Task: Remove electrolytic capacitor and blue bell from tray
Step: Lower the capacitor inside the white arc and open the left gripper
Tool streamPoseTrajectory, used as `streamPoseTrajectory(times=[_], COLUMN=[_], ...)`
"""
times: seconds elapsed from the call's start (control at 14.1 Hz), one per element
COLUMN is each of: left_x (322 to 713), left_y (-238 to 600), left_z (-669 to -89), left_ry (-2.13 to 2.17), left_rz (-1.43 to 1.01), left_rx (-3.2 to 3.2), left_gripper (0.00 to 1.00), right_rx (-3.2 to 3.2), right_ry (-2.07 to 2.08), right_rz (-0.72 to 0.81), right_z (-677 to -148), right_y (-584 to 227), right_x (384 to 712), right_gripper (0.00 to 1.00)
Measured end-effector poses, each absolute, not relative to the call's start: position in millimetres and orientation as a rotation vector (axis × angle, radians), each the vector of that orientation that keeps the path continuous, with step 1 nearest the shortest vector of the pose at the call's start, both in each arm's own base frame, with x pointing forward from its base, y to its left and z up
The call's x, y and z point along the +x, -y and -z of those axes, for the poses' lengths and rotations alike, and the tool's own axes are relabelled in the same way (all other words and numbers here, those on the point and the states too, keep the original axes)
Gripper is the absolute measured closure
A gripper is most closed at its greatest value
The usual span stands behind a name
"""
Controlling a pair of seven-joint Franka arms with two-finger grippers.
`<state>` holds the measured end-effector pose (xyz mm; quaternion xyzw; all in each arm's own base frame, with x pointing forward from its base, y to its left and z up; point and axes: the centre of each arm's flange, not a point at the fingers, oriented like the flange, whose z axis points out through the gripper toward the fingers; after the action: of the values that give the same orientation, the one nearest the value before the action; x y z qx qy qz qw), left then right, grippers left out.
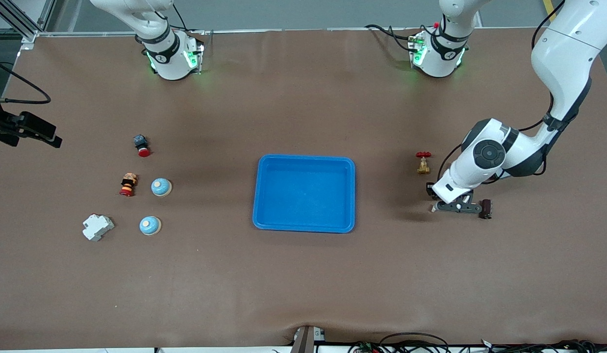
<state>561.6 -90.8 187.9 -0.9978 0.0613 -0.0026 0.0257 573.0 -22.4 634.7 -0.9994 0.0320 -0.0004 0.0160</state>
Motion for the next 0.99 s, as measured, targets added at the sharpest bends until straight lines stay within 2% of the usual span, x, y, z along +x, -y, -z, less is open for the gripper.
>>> streamPoseTrajectory(times=[0.5, 0.64, 0.85, 0.99], left_x=[561.9, 562.1, 564.1, 567.8], left_y=[89.7, 89.4, 88.5, 86.3], left_z=[-186.8, -186.9, -188.5, -192.5], left_ry=[-0.186, -0.185, -0.181, -0.174], left_rz=[0.01, 0.011, 0.018, 0.033], left_rx=[-3.087, -3.087, -3.087, -3.085], left_gripper=[0.63, 0.46, 0.15, 0.0], right_rx=[-3.108, -3.108, -3.108, -3.109], right_ry=[-0.1, -0.1, -0.099, -0.099], right_rz=[0.004, 0.004, 0.005, 0.005], right_z=[-635.2, -635.2, -635.3, -635.4], right_y=[22.6, 22.7, 22.7, 22.7], right_x=[573.1, 573.1, 573.1, 573.1], right_gripper=[0.0, 0.0, 0.0, 0.0])
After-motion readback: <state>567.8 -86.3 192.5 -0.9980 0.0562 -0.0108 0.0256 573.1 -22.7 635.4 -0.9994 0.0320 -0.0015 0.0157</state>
